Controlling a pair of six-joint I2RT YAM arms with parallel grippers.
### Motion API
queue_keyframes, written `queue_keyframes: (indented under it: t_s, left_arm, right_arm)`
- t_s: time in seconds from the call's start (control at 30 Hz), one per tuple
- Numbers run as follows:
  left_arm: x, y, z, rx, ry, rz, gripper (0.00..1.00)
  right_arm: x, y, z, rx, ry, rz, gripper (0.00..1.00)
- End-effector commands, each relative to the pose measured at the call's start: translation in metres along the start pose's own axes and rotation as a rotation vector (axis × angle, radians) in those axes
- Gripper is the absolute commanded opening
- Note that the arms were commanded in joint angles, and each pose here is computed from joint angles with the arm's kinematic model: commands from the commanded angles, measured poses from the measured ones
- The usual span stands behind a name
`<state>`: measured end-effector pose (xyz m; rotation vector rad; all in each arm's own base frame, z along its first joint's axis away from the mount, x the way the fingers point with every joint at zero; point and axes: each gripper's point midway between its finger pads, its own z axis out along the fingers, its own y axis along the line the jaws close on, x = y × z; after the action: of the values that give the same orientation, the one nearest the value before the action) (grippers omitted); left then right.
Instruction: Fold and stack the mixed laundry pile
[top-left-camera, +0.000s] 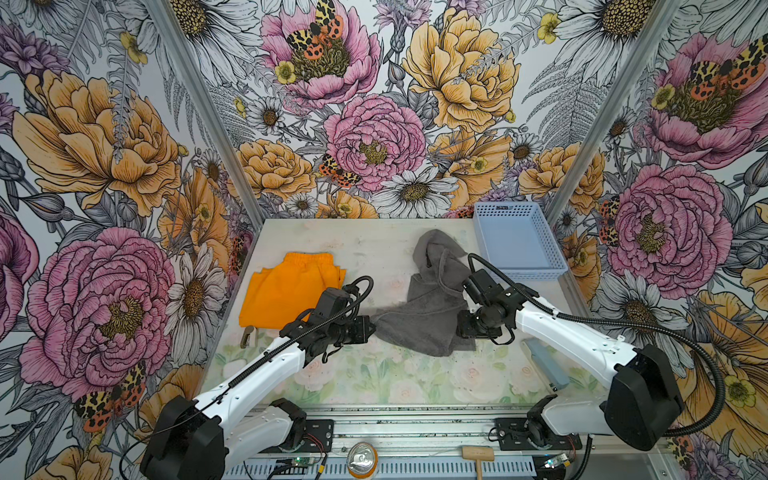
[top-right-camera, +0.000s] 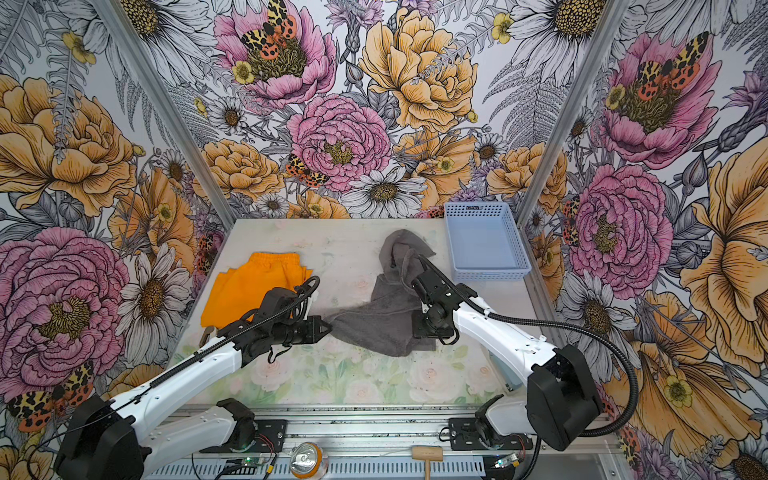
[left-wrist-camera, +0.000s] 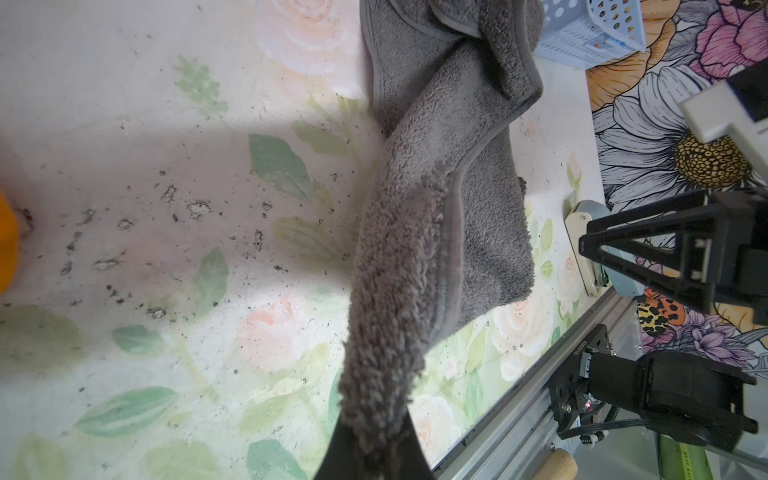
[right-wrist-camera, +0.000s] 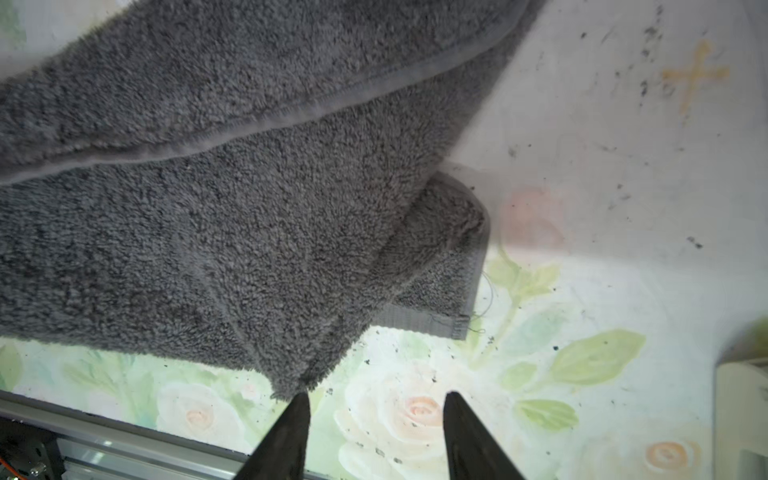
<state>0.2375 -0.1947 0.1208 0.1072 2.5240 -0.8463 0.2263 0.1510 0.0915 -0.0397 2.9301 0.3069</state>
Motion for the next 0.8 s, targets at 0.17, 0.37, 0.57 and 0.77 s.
queue_keyframes:
  t_s: [0.17,0.37,0.57,0.77]
  left_arm:
    - [-0.017,-0.001,0.002,0.003,-0.043,0.002,0.0]
    - [-0.016,0.0,0.001,-0.002,-0.048,-0.004,0.0]
    - [-0.011,0.003,0.002,-0.006,-0.043,-0.016,0.0]
    - [-0.009,0.004,0.004,-0.007,-0.033,-0.018,0.0]
  right_arm:
    - [0.022,-0.038,0.04,0.111,0.024,0.081,0.41]
    - [0.005,-0.032,0.053,0.105,0.003,0.086,0.41]
    - [0.0,-0.036,0.066,0.147,0.012,0.08,0.39]
    - [0.002,-0.038,0.081,0.153,0.03,0.085,0.24]
